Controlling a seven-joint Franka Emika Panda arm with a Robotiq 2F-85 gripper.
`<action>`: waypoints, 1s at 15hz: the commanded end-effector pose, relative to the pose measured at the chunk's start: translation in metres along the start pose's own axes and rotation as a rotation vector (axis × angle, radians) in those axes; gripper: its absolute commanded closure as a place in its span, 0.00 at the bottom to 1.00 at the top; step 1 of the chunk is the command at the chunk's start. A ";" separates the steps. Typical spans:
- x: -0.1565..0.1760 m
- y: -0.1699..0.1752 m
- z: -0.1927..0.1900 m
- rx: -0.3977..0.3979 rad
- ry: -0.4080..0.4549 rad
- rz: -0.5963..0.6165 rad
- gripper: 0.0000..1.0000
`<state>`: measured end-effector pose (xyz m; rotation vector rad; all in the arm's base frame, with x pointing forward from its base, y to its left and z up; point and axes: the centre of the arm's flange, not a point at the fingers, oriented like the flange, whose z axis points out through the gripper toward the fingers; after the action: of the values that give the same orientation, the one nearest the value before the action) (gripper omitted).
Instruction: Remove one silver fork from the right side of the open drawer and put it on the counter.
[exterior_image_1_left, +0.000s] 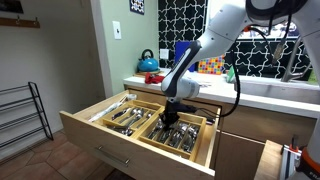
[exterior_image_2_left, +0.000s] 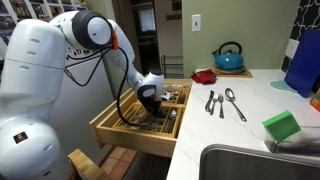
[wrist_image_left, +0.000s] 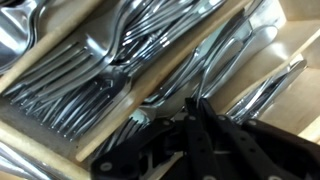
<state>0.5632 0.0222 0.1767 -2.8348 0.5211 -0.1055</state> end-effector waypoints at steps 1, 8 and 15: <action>0.001 0.000 -0.001 -0.005 -0.005 0.016 0.93; -0.020 -0.006 -0.044 0.002 0.025 -0.003 0.93; -0.027 -0.021 -0.101 -0.044 0.084 -0.065 0.94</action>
<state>0.5498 0.0260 0.2534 -2.8561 0.4678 -0.2488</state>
